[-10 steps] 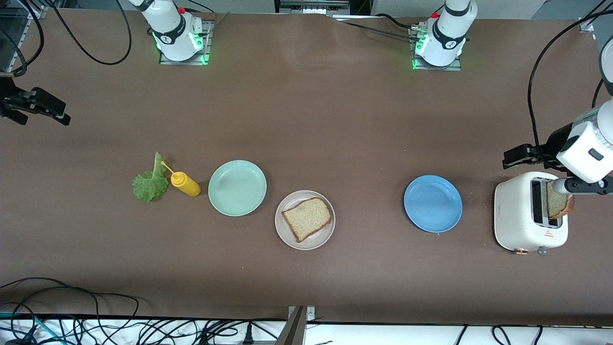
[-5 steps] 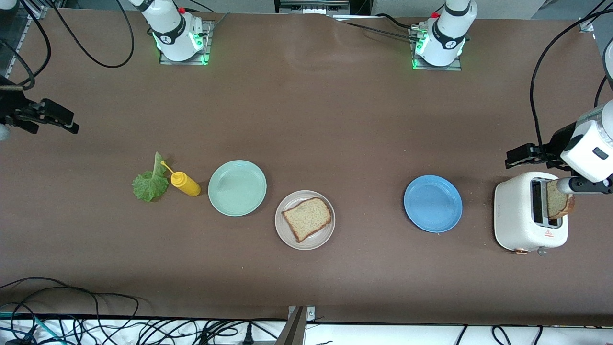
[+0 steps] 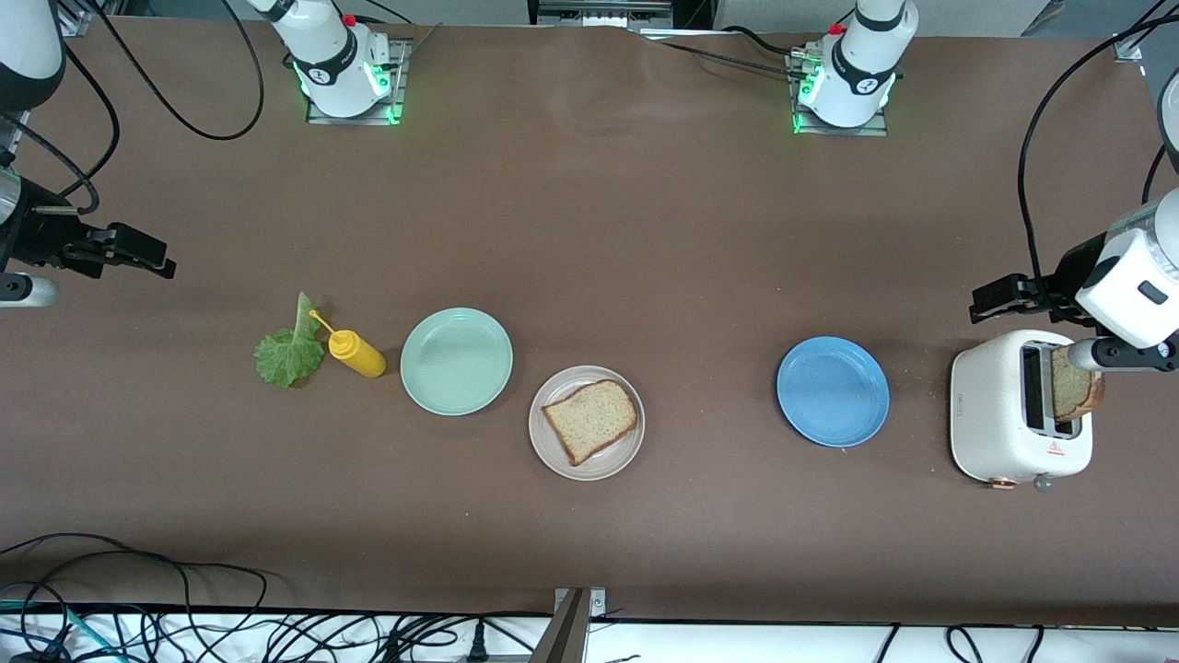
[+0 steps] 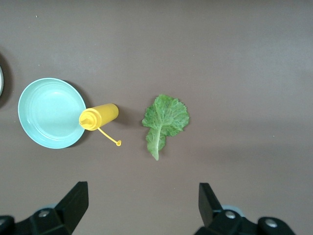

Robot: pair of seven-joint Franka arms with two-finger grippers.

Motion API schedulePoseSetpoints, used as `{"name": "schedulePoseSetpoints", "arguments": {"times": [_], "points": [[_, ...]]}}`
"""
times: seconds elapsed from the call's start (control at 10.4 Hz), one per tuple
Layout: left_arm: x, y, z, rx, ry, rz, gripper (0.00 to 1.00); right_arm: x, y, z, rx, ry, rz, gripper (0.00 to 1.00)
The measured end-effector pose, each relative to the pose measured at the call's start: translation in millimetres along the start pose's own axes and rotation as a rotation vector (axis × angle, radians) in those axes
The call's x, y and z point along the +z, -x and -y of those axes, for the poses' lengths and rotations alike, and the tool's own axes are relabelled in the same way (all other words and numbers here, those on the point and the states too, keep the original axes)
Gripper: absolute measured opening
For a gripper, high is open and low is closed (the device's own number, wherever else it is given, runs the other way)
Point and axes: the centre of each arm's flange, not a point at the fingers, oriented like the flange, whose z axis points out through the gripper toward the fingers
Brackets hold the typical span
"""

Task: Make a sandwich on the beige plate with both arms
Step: 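Reach the right gripper to the lettuce leaf and grasp its stem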

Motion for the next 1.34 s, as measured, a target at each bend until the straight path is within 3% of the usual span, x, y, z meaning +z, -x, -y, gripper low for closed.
{"name": "schedulePoseSetpoints", "arguments": {"times": [0.38, 0.86, 1.15, 1.34], "points": [[-2, 1, 2, -0.004, -0.002, -0.003, 1.0, 80, -13, -7, -0.003, 0.018, 0.086, 1.0], [-2, 1, 2, -0.004, -0.002, -0.003, 1.0, 224, 8, -23, 0.012, 0.037, 0.0, 1.0], [-1, 1, 3, -0.004, -0.002, -0.002, 1.0, 307, 31, -34, 0.035, 0.038, 0.06, 1.0], [-1, 1, 3, -0.004, -0.002, -0.002, 1.0, 338, 34, -35, 0.084, 0.002, 0.097, 1.0]]}}
